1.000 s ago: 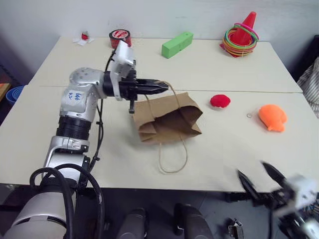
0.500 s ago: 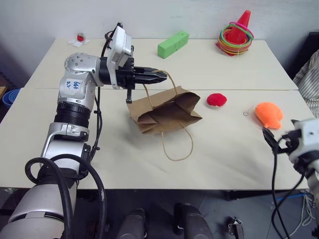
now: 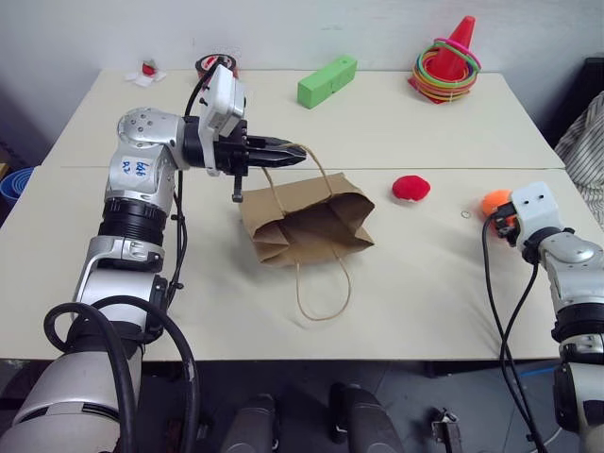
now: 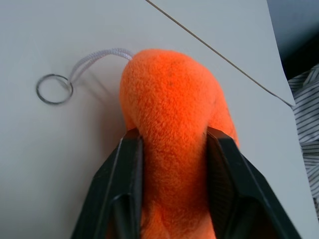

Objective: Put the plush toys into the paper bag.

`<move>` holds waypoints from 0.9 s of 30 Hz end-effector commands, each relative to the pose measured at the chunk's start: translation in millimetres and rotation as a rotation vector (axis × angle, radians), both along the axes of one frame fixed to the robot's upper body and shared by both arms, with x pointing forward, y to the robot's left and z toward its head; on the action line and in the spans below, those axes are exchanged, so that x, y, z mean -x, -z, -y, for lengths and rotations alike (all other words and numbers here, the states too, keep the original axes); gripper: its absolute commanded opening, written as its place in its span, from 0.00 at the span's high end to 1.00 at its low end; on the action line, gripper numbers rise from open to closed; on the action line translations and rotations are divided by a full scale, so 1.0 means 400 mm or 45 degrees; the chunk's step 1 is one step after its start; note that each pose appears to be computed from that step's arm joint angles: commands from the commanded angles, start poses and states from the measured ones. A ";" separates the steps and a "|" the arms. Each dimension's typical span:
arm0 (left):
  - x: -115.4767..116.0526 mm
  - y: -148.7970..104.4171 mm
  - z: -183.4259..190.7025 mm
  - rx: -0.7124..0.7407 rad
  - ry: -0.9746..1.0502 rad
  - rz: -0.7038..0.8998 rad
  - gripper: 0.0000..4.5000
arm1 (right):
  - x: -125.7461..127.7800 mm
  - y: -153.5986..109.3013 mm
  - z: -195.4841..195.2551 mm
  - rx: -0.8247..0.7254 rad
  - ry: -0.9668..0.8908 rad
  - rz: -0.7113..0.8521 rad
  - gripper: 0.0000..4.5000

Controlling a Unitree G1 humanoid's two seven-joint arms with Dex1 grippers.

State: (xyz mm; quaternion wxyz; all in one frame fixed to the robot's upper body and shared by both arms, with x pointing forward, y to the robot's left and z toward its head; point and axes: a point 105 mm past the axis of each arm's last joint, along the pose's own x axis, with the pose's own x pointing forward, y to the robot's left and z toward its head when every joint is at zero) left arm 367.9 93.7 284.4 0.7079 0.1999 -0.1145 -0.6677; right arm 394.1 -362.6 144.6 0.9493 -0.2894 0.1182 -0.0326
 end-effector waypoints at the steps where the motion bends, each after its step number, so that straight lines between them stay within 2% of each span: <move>1: 0.009 -0.028 -0.006 0.011 -0.006 0.074 1.00 | 0.010 -0.026 0.029 0.063 -0.001 0.036 0.87; 3: 0.009 -0.027 -0.004 0.013 -0.006 0.074 1.00 | 0.009 -0.049 0.006 0.056 -0.104 0.095 0.98; 5: 0.011 -0.030 -0.001 0.022 -0.001 0.071 1.00 | 0.015 -0.076 -0.043 0.015 -0.296 0.135 1.00; 7: 0.012 -0.033 0.001 0.028 0.003 0.067 1.00 | 0.048 -0.130 -0.137 -0.012 -0.602 0.202 1.00; 9: 0.014 -0.033 0.004 0.026 0.010 0.062 1.00 | 0.129 -0.177 -0.263 -0.035 -0.962 0.230 1.00; 11: 0.016 -0.034 0.008 0.024 0.018 0.058 1.00 | 0.221 -0.196 -0.376 -0.083 -1.236 0.202 1.00; 13: 0.018 -0.036 0.012 0.025 0.025 0.055 1.00 | 0.292 -0.195 -0.471 -0.148 -1.407 0.137 1.00; 15: 0.020 -0.039 0.017 0.027 0.036 0.049 1.00 | 0.333 -0.182 -0.547 -0.196 -1.502 0.080 1.00; 17: 0.023 -0.040 0.024 0.029 0.056 0.041 1.00 | 0.335 -0.174 -0.602 -0.231 -1.514 0.093 1.00; 20: 0.033 -0.039 0.035 0.030 0.098 0.029 1.00 | 0.287 -0.147 -0.683 -0.233 -1.486 0.130 1.00; 27: 0.045 -0.048 0.041 0.031 0.123 0.027 1.00 | 0.158 -0.046 -0.753 -0.130 -1.298 0.023 1.00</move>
